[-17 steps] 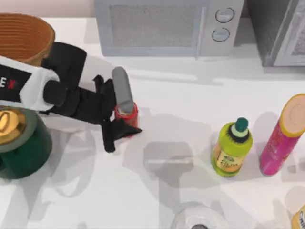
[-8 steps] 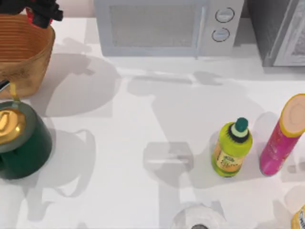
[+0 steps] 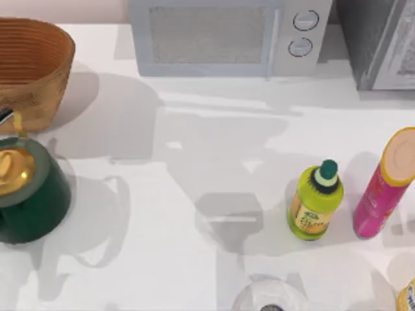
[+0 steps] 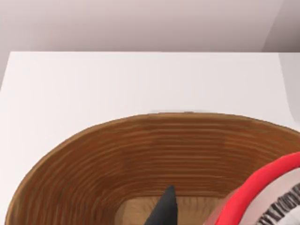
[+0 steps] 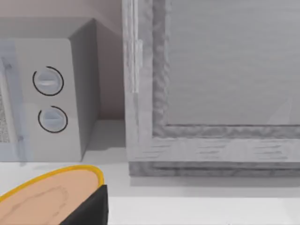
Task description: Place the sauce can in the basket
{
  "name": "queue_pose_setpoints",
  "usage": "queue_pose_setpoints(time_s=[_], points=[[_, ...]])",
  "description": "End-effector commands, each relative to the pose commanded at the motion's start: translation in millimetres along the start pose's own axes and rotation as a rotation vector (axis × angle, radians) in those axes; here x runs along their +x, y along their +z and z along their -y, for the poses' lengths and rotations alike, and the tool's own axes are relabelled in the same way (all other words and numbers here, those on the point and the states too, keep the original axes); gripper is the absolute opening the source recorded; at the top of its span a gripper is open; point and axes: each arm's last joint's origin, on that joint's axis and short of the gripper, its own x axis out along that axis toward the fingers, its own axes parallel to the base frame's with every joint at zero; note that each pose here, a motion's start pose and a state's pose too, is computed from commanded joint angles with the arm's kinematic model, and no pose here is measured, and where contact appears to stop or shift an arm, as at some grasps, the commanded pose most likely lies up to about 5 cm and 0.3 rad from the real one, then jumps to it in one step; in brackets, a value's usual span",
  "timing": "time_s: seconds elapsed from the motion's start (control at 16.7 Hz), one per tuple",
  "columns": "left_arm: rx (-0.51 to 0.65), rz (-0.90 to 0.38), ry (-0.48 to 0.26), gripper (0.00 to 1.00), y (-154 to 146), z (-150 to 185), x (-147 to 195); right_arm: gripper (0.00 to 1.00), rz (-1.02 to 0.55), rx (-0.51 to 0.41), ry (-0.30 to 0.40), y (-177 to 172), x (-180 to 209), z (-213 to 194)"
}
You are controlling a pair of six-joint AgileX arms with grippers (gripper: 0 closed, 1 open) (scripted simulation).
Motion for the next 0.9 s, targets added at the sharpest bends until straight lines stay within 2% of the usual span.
queue_pose_setpoints(time_s=[0.24,0.78,0.9], points=[[0.005,-0.003,-0.003,0.0,-1,1,3,1.0,0.0,0.0,0.0,0,0,0],[0.0,0.002,0.0,0.0,-14,0,62,1.0,0.0,0.0,0.0,0,0,0],[0.0,0.0,0.0,0.0,-15,0,63,1.0,0.0,0.0,0.0,0,0,0]])
